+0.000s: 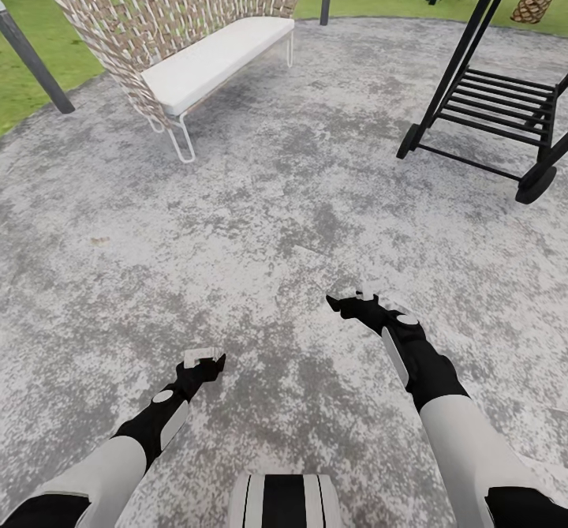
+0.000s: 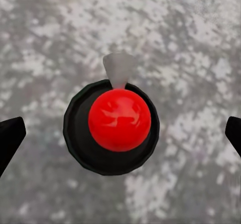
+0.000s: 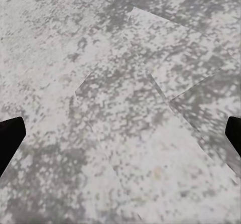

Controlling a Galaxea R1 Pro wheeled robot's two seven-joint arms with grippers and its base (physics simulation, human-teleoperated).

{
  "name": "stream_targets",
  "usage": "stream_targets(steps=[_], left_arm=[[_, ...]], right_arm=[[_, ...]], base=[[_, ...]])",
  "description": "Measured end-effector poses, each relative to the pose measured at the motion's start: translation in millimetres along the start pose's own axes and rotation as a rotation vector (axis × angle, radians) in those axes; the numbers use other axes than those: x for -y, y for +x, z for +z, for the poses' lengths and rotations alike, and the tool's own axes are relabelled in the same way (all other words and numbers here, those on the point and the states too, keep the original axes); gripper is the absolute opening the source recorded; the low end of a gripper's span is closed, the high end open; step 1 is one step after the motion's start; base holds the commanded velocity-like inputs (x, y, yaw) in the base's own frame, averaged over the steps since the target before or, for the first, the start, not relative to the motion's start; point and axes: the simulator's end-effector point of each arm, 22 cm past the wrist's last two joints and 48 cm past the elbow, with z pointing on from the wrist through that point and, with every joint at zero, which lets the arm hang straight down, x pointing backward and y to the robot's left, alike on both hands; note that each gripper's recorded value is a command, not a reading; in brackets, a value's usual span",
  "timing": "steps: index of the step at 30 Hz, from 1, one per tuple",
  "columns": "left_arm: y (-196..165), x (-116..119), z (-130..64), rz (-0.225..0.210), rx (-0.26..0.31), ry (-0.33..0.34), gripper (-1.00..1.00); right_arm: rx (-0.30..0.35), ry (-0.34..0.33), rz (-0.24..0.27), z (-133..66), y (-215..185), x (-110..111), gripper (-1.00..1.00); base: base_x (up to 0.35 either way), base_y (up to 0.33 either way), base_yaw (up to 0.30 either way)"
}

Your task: In the garden, pick up the pesticide atomizer on the floor and spray pesticide onto both trees until each tree trunk is fully covered.

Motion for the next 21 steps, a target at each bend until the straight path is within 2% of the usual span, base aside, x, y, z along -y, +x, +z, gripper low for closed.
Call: stream_targets(steps=[5,6,21], left_arm=[[0.3,-0.1,0.1,0.000,0.000,0.000,1.00],[0.4,0.2,0.1,0.000,0.000,0.000,-1.00],[-1.3,0.5,0.2,-0.001,0.004,0.001,-1.00]], right_arm=[[-0.001,0.000,0.000,0.2,0.4,0.1,1.00],[-0.001,0.000,0.000,0.2,0.4,0.1,1.00],[-0.001,0.000,0.000,0.1,0.4,0.1,1.00]], base=[[0.000,0.000,0.000],[0.000,0.000,0.000],[0.000,0.000,0.000]])
